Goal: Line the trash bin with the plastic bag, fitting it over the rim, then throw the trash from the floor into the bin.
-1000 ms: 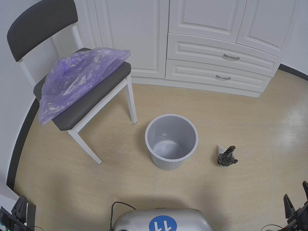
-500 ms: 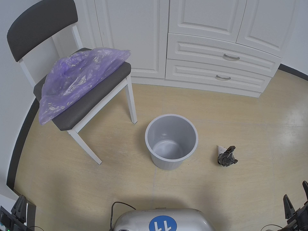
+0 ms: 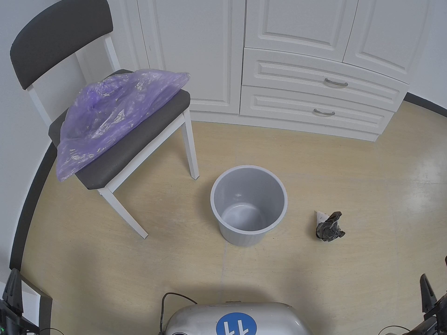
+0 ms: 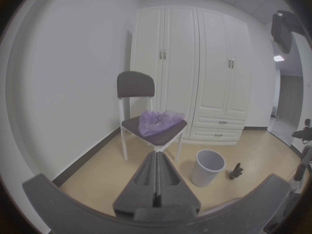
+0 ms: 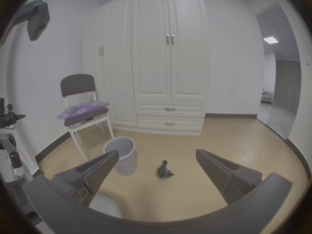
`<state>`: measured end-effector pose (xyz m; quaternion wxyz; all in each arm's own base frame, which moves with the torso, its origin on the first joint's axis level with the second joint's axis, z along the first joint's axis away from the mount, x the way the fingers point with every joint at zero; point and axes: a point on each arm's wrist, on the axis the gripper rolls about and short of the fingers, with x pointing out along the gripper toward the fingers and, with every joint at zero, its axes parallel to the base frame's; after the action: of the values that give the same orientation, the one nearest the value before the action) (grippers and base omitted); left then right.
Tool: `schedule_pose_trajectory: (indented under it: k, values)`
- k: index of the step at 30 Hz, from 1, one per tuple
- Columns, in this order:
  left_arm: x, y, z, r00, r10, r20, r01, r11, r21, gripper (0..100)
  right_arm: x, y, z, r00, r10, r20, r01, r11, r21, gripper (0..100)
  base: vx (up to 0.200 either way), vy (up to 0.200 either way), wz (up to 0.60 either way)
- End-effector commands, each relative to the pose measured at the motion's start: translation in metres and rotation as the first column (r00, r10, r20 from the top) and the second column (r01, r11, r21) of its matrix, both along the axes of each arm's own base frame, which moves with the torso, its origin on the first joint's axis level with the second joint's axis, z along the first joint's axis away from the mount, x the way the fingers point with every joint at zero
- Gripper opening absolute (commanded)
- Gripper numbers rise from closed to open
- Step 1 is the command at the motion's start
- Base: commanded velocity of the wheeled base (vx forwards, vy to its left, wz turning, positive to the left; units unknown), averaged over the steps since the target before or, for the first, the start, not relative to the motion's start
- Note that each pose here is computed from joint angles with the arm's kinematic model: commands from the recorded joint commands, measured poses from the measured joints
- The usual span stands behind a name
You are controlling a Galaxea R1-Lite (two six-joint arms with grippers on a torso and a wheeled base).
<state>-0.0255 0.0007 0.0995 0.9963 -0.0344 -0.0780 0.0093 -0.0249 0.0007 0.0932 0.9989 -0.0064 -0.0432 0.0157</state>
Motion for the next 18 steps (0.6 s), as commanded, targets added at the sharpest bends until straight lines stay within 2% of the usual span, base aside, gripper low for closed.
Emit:
schedule_pose_trajectory:
  k: [1,5,8,9,12,13,15,18]
  values:
    - [-0.012,-0.001,0.035,0.992,-0.064,0.106,0.061,0.998,0.029,0,-0.014,0.002,0.057,0.986,0.094,0.14,-0.092,0.995,-0.025,100,0.0,0.0,0.0]
    - [-0.007,0.0,0.058,0.996,-0.089,0.023,0.089,0.996,0.027,0,0.014,0.002,0.095,0.995,0.104,0.007,-0.104,0.994,0.041,100,0.0,0.0,0.0]
    - [0.005,0.0,0.077,0.994,-0.102,-0.029,0.103,0.994,0.022,0,0.04,0.002,0.118,0.991,0.111,-0.07,-0.105,0.992,0.074,100,0.0,0.0,0.0]
    - [0.008,-0.001,0.08,0.994,-0.103,-0.041,0.104,0.994,0.022,0,0.045,0.002,0.121,0.99,0.11,-0.084,-0.104,0.992,0.074,100,0.0,0.0,0.0]
    - [0.038,-0.002,0.099,0.983,-0.098,-0.155,0.102,0.995,0.02,0,0.082,0.004,0.146,0.98,0.124,-0.158,-0.115,0.991,0.068,100,0.0,0.0,0.0]
    - [0.041,-0.002,0.102,0.981,-0.096,-0.167,0.101,0.995,0.021,0,0.086,0.005,0.149,0.978,0.128,-0.164,-0.119,0.991,0.065,100,0.0,0.0,0.0]
    - [0.064,-0.003,0.11,0.966,-0.077,-0.246,0.091,0.995,0.044,0,0.107,0.008,0.164,0.974,0.142,-0.175,-0.135,0.99,0.052,100,0.0,0.0,0.0]
    - [0.092,0.0,0.116,0.943,0.003,-0.333,0.039,0.992,0.12,0,0.132,0.018,0.179,0.976,0.142,-0.168,-0.135,0.99,0.048,100,0.0,0.0,0.0]
